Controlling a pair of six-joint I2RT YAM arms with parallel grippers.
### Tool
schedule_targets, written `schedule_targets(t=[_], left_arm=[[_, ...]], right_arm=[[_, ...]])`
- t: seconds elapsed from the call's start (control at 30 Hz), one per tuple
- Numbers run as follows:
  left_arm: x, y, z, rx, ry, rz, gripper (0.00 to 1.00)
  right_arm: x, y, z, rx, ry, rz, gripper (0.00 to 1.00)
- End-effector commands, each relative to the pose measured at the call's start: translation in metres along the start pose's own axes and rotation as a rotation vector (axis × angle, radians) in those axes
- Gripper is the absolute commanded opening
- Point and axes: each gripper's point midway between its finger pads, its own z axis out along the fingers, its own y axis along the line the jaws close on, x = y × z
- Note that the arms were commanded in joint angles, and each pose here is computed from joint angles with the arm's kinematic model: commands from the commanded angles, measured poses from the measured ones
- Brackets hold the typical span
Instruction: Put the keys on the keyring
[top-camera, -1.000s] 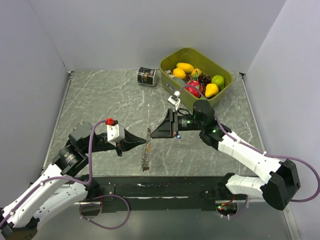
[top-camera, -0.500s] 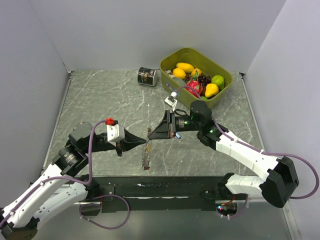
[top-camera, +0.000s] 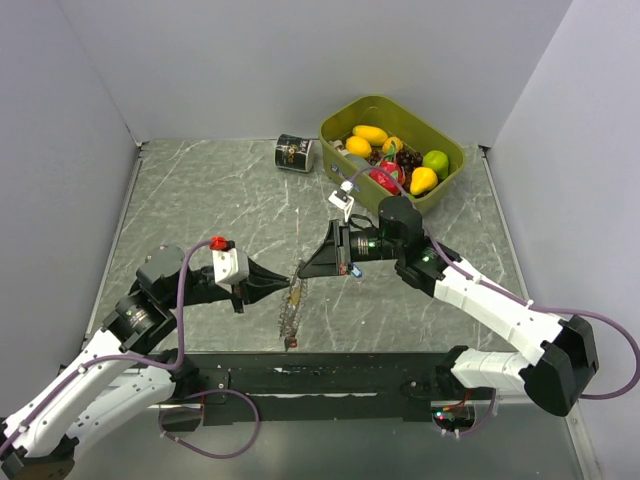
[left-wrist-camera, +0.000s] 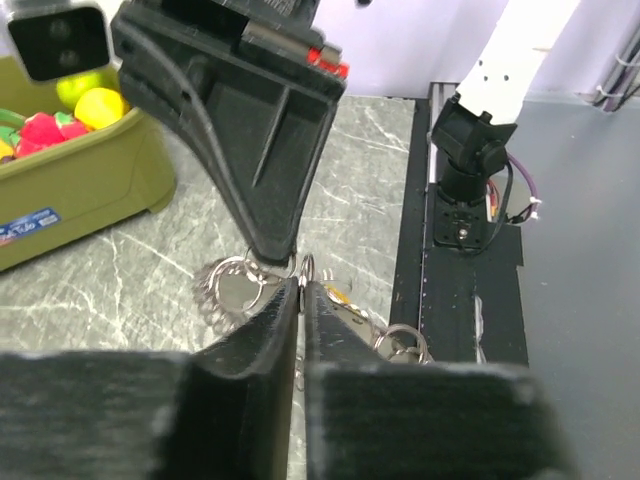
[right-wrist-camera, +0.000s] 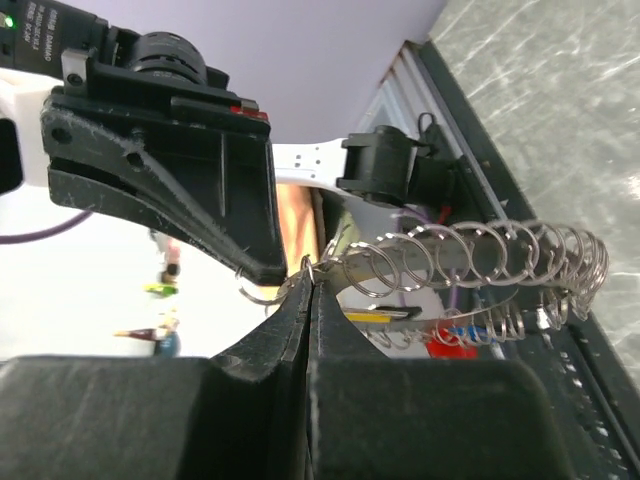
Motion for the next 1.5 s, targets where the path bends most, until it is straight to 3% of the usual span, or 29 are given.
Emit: schedule_targets(t=[0.0, 0.1, 0.3, 0.4, 0.53, 0.7, 1.0, 1.13, 1.23, 1.47], left_arm=[[-0.031, 0.002, -0.009, -0.042, -0.07, 0.076, 0.3], [-0.021, 0.007, -0.013, -0.086, -0.043, 0.068, 0.53], [-0.036, 0.013, -0.028, -0.183, -0.108, 0.081, 0.71], [-0.051, 0.008, -0.029, -0.164, -0.153, 0.078, 0.69], [-0.05, -0.001, -0.016, -0.063, -0.122, 0.048, 0.64], [-0.053, -0.011, -0.001, 0.052, -0.131, 0.002, 0.53], [-0.065, -0.023, 0.009, 0.177, -0.163, -0.021, 0.38], [-0.056, -0.019, 0.014, 0.17, -0.136, -0.042, 0.38], [-0.053, -0.013, 0.016, 0.138, -0.132, -0.05, 0.44], [-0.052, -0.008, 0.018, 0.118, -0.136, -0.055, 0.43]], right_arm=[[-0.013, 0.019, -0.01, 0.032, -0.04, -0.179, 0.0], [-0.018, 0.028, -0.012, 0.026, -0.042, -0.241, 0.0], [-0.024, 0.038, -0.014, 0.02, -0.026, -0.369, 0.0], [-0.022, 0.043, -0.014, -0.016, -0.009, -0.428, 0.0], [-0.019, 0.054, -0.018, -0.075, 0.005, -0.522, 0.0], [-0.011, 0.067, -0.025, -0.13, 0.033, -0.639, 0.0], [-0.006, 0.073, -0.029, -0.164, 0.051, -0.703, 0.0], [-0.004, 0.075, -0.03, -0.177, 0.046, -0.717, 0.0], [-0.002, 0.078, -0.032, -0.191, 0.045, -0.731, 0.0], [0.0, 0.08, -0.033, -0.208, 0.054, -0.74, 0.0]])
